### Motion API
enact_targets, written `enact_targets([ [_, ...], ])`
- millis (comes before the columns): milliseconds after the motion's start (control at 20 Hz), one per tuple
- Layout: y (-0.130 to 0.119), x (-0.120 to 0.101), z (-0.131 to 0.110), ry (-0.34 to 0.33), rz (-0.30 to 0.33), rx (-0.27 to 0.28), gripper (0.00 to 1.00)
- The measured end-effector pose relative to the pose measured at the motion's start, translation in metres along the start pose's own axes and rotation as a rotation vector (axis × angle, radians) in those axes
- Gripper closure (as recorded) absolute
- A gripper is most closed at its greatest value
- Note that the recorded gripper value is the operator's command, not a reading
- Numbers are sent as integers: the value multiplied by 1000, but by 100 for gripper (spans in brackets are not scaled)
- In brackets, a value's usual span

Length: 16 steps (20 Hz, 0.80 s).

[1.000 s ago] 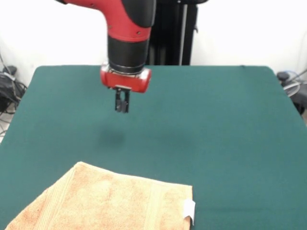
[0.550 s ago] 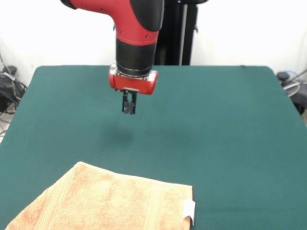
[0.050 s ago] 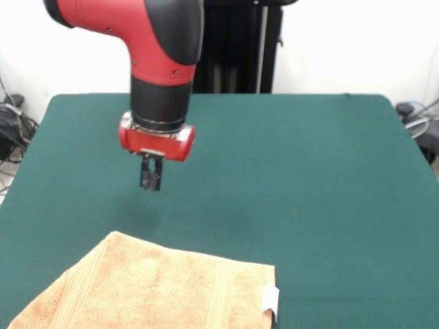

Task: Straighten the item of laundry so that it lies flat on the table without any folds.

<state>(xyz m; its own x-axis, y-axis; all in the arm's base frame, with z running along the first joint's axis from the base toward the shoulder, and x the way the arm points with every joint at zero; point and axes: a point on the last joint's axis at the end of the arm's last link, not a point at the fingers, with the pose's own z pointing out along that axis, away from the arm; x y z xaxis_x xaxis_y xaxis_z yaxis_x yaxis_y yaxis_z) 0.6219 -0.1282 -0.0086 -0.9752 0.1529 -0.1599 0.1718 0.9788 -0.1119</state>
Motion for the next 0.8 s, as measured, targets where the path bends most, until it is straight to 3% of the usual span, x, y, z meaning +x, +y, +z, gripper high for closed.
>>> enact_targets([
  [800,-35,-91,-6,9,20,40,100],
])
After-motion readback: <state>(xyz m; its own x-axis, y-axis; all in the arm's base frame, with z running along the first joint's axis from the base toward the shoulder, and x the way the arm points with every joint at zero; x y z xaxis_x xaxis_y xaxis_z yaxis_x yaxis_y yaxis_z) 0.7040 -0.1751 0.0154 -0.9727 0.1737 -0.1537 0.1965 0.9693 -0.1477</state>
